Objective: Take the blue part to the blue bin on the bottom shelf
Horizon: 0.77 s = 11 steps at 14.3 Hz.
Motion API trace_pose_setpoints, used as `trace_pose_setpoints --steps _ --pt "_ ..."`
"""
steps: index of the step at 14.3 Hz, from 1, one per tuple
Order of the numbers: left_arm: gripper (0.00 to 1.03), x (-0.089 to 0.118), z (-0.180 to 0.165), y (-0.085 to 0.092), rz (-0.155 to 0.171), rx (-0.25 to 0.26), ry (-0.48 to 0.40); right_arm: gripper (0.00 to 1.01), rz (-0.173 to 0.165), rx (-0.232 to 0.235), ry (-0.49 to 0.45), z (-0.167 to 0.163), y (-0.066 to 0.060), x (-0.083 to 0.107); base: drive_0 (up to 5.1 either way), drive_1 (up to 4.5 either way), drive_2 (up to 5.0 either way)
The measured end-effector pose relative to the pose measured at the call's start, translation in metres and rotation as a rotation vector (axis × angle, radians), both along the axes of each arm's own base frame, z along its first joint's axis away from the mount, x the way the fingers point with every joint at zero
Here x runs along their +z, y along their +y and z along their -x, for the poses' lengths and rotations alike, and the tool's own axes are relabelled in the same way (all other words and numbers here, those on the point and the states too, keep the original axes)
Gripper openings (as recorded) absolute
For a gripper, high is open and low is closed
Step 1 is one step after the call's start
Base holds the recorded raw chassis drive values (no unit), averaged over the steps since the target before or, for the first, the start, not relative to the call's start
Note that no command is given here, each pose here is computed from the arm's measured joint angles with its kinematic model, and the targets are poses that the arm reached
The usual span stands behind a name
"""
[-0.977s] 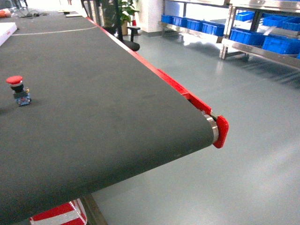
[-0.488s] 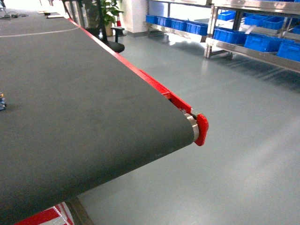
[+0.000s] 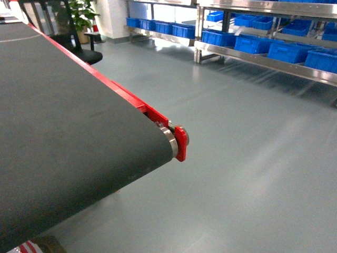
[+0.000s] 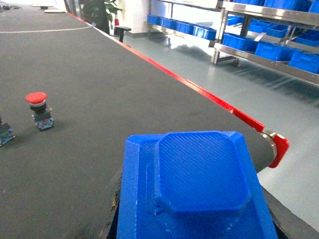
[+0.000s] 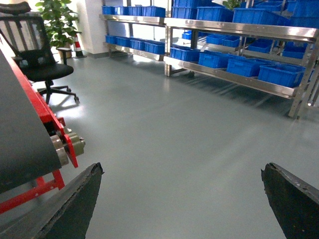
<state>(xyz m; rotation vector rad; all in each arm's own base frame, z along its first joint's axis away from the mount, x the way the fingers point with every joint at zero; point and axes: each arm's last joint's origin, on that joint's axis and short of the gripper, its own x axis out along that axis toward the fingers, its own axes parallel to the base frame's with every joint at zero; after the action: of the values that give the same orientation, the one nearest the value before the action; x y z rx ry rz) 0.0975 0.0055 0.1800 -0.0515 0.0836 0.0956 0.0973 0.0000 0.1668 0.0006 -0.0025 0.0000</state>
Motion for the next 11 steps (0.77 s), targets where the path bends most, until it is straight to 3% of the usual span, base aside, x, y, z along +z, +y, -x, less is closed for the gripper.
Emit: trace_pose_setpoints --steps 11 --pt "0.44 0.0000 0.0000 0.0000 0.000 0.000 0.000 0.98 0.000 0.000 0.000 0.0000 0.0000 0.0000 -1.5 -1.54 -1.5"
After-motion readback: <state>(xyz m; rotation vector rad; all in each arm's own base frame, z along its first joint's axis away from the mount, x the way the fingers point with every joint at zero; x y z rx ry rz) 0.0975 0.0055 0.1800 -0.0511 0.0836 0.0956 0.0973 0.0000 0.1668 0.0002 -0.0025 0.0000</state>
